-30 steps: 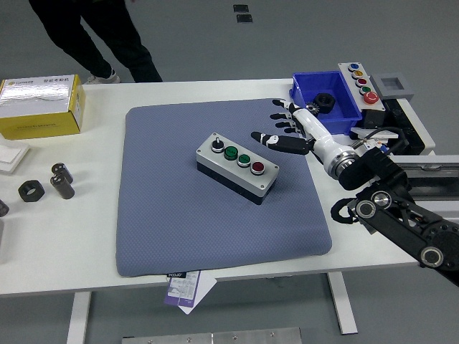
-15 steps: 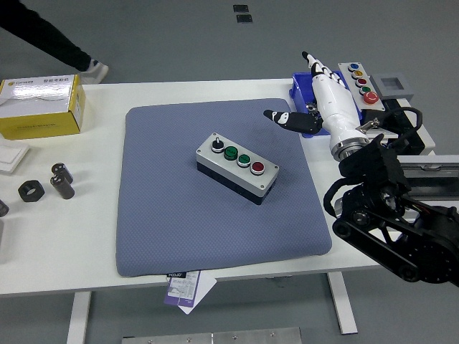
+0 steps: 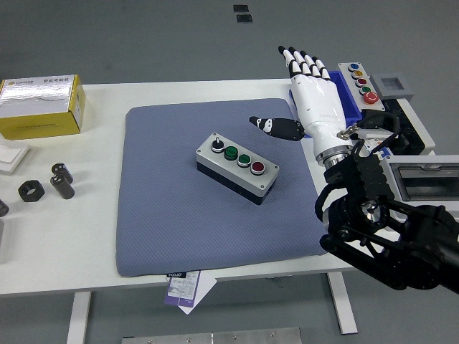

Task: Pick up the button,place it on the desk,press the button,press the button

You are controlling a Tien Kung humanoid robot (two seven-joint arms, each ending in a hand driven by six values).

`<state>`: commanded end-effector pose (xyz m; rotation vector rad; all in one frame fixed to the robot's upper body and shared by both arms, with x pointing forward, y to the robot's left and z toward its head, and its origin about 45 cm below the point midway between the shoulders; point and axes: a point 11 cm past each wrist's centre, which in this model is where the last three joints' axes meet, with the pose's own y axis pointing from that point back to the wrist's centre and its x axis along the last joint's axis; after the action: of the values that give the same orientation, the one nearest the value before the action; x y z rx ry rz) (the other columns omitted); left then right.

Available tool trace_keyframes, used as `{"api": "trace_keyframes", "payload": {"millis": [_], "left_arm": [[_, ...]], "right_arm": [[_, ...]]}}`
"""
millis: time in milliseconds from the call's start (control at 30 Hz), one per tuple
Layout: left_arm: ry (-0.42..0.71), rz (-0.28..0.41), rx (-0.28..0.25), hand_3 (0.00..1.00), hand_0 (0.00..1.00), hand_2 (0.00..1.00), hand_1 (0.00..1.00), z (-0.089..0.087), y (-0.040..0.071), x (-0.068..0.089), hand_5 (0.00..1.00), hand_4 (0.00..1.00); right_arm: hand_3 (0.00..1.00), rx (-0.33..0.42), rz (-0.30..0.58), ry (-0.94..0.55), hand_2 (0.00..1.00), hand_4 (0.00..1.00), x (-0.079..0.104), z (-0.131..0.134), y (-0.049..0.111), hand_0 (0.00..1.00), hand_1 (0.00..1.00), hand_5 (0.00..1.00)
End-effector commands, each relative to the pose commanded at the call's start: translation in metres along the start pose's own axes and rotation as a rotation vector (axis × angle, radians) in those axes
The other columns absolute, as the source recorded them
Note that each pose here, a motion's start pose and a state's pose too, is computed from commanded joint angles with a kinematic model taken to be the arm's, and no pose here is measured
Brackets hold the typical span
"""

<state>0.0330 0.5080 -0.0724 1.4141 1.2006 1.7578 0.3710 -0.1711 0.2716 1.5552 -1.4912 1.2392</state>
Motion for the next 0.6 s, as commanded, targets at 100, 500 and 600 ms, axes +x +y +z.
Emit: {"api": "trace_keyframes", "payload": {"millis": [100, 500, 600], "left_arm": [[0.001, 0.001, 0.001, 0.623, 0.715, 0.62, 0.698, 0.0, 0.0, 0.0, 0.225, 0.715], [0.002, 0.003, -0.002, 0.623, 0.715, 0.619, 0.698, 0.004, 0.001, 0.001, 0.226, 0.714], [0.002, 0.004, -0.003, 0.623, 0.715, 0.619, 0.698, 0.004, 0.001, 0.002, 0.226, 0.714]], "right_arm": [[0.998, -0.011, -0.072, -0.012, 0.998, 0.998, -0.015, -0.002, 0.001, 0.998, 0.998, 0.393], [0.998, -0.102, -0.353, -0.016, 0.998, 0.998, -0.085, 0.003, 0.008, 0.998, 0.998, 0.404], [0.998, -0.124, -0.394, -0.02, 0.998, 0.998, -0.096, 0.004, 0.01, 0.998, 0.998, 0.404]]}}
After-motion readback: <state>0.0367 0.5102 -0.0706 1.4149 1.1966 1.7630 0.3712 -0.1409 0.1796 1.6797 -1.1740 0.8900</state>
